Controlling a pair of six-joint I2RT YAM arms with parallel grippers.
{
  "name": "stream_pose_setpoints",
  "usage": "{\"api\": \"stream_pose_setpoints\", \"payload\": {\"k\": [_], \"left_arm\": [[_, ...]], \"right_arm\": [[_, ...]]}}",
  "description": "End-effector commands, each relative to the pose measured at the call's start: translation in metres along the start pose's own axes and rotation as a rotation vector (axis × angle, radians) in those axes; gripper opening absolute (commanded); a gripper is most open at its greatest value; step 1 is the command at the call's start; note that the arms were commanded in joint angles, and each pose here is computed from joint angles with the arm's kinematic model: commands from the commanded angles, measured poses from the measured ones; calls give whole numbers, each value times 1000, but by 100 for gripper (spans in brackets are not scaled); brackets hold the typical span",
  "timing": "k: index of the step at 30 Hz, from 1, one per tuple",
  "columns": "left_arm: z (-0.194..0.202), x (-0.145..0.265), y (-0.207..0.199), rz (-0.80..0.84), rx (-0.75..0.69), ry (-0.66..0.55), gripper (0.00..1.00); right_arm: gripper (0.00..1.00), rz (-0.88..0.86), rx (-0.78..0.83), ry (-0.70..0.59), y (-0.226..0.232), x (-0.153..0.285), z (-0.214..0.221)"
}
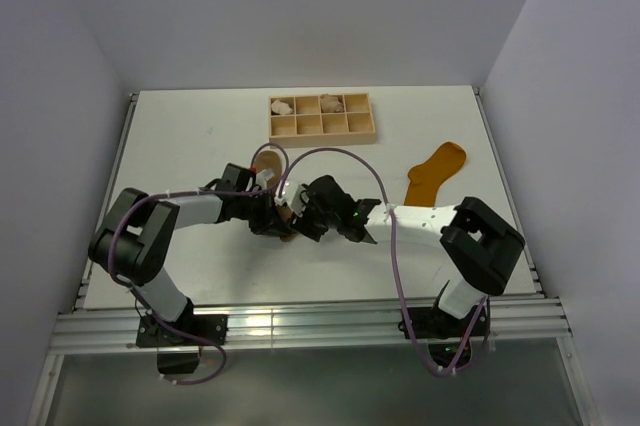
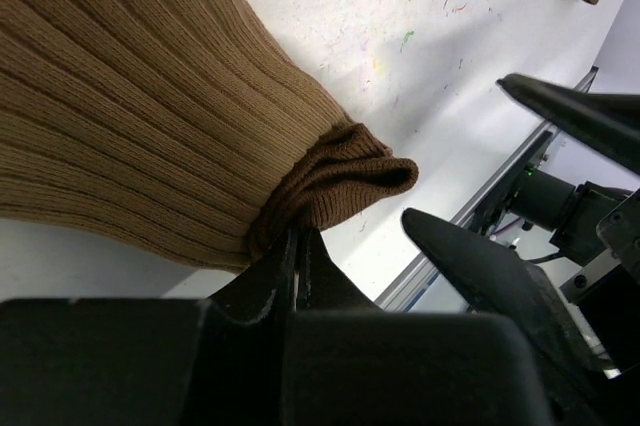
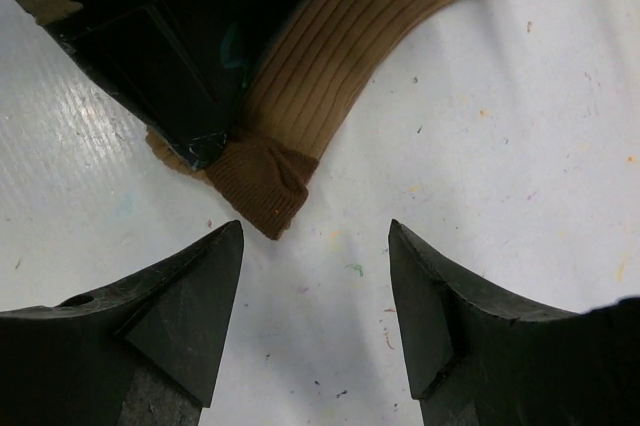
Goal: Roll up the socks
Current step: Roll the sock at the center of the board.
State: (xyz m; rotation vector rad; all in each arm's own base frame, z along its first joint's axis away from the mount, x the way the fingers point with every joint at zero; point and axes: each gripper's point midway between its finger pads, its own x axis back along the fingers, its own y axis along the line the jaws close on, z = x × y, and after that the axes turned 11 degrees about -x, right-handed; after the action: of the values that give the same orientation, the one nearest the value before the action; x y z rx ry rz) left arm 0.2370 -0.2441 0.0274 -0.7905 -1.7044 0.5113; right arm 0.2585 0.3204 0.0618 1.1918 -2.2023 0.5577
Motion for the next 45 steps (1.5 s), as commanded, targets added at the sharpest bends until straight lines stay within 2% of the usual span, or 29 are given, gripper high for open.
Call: {"api": "stream_pose_setpoints", "payload": {"k": [1, 17, 34, 39, 45], "left_arm": [[5, 0, 1, 7, 38, 42, 0], [8, -1, 3, 16, 56, 64, 0], [10, -1, 3, 27, 61, 67, 0], [10, -1, 2, 33, 62, 68, 0], [8, 1, 2, 21, 58, 59, 0]], "right_arm": [[67, 29, 72, -9, -1, -2, -18], [64, -54, 153, 78, 30, -10, -6], [62, -21, 203, 101, 24, -32, -7], [57, -48, 210, 157, 29, -36, 7], [38, -95, 214, 211, 35, -37, 17]]}}
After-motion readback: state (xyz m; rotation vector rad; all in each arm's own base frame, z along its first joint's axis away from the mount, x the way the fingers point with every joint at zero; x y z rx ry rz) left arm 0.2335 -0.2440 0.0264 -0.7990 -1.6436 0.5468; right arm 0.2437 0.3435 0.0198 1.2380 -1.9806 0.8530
